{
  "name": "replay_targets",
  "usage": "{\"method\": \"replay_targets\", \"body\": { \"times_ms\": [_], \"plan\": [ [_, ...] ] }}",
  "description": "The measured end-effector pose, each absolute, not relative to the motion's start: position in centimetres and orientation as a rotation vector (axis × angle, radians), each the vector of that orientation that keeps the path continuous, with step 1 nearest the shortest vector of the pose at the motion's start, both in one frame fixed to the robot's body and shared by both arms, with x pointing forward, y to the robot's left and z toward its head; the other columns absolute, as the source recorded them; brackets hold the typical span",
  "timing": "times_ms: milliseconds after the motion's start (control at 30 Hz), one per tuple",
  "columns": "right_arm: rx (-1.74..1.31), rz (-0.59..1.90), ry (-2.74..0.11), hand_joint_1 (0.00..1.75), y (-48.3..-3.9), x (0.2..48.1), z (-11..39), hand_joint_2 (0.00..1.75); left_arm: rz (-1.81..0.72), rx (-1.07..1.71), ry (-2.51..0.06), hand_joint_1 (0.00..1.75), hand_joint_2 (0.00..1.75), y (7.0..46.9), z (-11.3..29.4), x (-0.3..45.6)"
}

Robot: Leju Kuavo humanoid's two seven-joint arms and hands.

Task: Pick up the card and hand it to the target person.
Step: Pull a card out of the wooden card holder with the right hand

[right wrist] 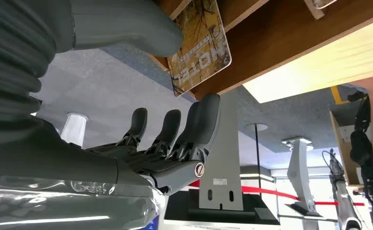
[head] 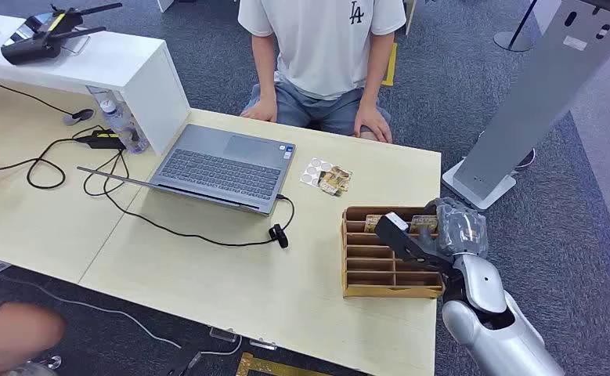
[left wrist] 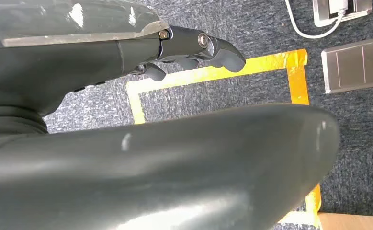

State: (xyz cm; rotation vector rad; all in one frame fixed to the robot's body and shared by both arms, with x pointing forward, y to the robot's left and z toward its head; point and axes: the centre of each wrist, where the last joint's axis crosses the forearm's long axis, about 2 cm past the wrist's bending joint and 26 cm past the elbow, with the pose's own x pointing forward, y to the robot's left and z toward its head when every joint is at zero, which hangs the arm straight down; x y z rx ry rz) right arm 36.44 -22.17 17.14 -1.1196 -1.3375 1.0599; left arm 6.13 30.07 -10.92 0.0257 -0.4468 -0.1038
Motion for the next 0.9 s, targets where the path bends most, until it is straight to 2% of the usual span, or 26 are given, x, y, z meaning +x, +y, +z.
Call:
{"method": "replay_targets", "body": {
  "times_ms": [333, 633, 833, 900],
  "plan": [
    [-1.121, 1.047, -1.304, 0.86, -22.55, 36.75, 16.84, 1.75, -0.110, 0.021, -0.446, 0.00, 0.00, 30.05, -10.93, 6.11],
    [-1.124, 1.048, -1.295, 0.92, -22.74, 36.76, 16.73, 1.75, -0.116, 0.020, -0.446, 0.00, 0.00, 30.04, -10.93, 6.08],
    [-1.124, 1.048, -1.289, 1.30, -22.76, 36.70, 16.58, 1.75, -0.117, 0.020, -0.446, 0.00, 0.00, 30.04, -10.93, 6.08],
    [-1.122, 1.050, -1.285, 1.34, -22.76, 36.60, 16.43, 1.75, -0.117, 0.020, -0.446, 0.00, 0.00, 30.04, -10.93, 6.07]
  ]
}}
